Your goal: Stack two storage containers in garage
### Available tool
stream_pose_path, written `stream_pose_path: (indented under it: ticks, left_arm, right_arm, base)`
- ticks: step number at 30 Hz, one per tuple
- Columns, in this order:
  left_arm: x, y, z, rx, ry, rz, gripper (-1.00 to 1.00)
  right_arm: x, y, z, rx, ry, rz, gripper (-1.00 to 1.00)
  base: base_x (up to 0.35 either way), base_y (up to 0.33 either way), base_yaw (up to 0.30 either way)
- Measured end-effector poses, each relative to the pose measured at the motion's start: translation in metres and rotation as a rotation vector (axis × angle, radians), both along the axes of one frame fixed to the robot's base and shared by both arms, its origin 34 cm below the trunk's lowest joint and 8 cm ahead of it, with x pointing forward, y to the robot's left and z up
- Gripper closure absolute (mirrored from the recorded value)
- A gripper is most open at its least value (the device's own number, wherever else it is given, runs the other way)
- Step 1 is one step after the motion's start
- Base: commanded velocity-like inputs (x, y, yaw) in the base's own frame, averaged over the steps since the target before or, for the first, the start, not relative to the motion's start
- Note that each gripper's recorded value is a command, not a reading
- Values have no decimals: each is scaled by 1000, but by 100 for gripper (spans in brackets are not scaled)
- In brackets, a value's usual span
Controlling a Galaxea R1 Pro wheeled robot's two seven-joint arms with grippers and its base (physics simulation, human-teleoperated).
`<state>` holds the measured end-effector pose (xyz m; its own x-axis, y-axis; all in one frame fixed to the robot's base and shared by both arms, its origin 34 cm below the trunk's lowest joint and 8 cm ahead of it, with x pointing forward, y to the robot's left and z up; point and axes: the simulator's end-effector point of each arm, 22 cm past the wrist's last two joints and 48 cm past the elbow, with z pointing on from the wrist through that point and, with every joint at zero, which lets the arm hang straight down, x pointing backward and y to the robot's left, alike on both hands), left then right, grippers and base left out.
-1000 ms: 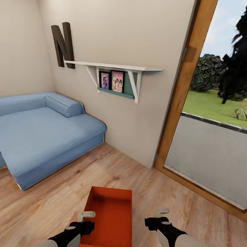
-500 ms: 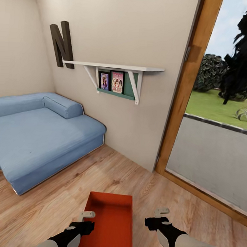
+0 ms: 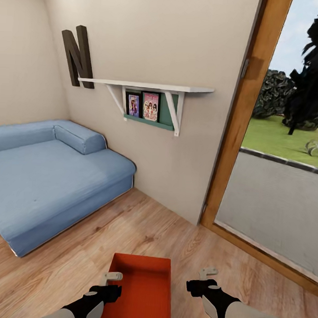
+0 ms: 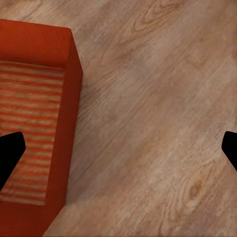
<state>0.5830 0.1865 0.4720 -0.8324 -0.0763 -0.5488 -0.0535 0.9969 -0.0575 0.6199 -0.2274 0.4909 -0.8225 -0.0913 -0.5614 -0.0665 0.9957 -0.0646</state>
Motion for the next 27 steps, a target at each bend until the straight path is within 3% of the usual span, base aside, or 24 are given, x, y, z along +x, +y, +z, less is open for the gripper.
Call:
stream_pose_path:
  ticks: [27]
  left_arm:
    - [0, 0, 0, 0, 0, 0, -100]
  right_arm:
    - [0, 0, 0, 0, 0, 0, -100]
  base:
    - [25, 29, 0]
